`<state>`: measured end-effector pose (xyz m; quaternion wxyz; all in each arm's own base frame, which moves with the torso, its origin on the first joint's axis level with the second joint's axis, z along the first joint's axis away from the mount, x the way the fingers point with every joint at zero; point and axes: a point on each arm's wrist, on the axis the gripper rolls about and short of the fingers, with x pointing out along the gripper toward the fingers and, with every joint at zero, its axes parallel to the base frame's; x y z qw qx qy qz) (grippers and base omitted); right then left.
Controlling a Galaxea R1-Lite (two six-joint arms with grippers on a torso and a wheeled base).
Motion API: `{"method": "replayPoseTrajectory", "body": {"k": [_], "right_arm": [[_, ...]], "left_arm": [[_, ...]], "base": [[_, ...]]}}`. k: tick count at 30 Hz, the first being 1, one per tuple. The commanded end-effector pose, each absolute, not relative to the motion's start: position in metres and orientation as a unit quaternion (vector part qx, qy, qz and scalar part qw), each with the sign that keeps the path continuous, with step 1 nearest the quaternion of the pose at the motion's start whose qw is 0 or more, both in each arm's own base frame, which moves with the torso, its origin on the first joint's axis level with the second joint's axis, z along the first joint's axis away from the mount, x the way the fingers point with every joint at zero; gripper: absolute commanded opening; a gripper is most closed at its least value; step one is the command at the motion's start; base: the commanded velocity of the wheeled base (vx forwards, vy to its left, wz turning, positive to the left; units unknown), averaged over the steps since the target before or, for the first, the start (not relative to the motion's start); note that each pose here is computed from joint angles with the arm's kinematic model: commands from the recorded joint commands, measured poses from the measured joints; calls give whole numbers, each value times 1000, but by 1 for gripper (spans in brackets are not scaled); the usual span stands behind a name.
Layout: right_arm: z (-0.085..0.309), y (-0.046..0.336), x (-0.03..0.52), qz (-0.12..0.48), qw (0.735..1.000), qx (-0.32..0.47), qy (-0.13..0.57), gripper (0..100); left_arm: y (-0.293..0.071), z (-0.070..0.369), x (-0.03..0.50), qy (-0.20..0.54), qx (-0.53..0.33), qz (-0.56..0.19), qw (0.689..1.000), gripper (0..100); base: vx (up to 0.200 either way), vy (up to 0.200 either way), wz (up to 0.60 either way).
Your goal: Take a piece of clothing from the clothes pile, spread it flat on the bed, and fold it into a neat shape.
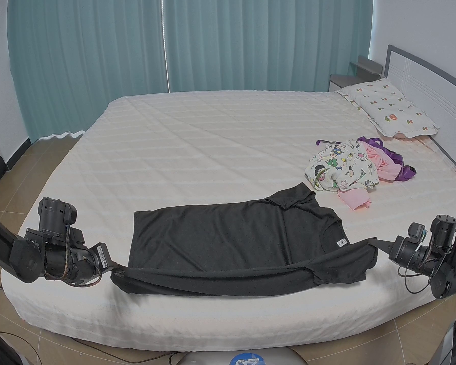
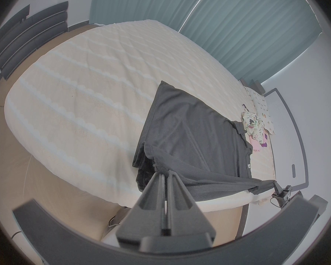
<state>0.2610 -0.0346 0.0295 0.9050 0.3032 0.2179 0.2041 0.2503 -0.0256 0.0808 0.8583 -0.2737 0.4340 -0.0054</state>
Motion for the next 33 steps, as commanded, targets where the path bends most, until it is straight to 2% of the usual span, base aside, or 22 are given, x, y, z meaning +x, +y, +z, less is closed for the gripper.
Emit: {"method": "replayPoseTrajectory", "body": {"k": [1, 12, 33], "right_arm": [[37, -37, 257, 205, 910, 297, 202, 0], [39, -42, 253, 195, 912, 301, 200, 0], [28, -40, 225, 198, 909, 278, 239, 0]], "left_arm": [[-25, 81, 249, 433, -274, -5, 859, 0], [-26, 81, 251, 414, -275, -13, 868, 0], [-24, 64, 228, 448, -267, -3, 854, 0]], "base": [[0, 0, 0], [0, 0, 0], [0, 0, 0]]}}
